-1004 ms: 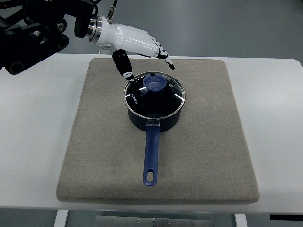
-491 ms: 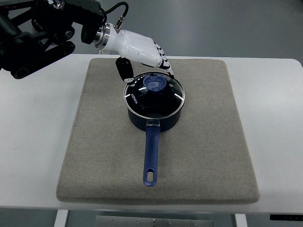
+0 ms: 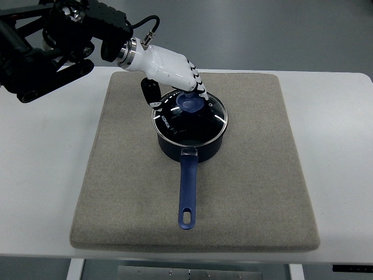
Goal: Open pot lid and place left with left hand
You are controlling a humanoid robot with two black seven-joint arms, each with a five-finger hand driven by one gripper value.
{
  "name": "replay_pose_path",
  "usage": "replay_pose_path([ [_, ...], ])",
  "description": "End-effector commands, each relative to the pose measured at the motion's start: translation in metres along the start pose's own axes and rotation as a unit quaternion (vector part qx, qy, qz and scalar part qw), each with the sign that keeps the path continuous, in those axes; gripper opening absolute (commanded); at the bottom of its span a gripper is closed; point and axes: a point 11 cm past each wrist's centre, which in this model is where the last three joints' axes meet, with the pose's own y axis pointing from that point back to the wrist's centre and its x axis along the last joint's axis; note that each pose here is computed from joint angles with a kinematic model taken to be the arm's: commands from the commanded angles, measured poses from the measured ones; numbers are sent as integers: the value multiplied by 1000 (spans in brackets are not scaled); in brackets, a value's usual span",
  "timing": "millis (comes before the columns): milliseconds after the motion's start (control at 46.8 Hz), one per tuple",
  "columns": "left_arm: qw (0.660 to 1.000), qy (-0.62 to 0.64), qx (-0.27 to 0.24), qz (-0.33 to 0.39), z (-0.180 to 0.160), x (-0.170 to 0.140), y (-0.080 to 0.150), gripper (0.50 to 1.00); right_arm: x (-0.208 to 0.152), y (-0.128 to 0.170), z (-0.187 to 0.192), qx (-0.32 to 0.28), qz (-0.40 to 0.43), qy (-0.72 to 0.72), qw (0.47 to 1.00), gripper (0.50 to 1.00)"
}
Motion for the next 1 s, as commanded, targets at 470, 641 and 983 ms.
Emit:
replay_pose_path([
  [470, 999, 1, 5, 53, -6, 43, 10, 904, 0, 0, 0, 0, 0, 0, 1000, 917],
  [641, 997, -2, 8, 74, -7, 69, 19, 894, 0, 0, 0, 0, 0, 0, 1000, 917],
  [983, 999, -51, 4, 12, -2, 34, 4, 874, 0, 0, 0, 0, 0, 0, 1000, 917],
])
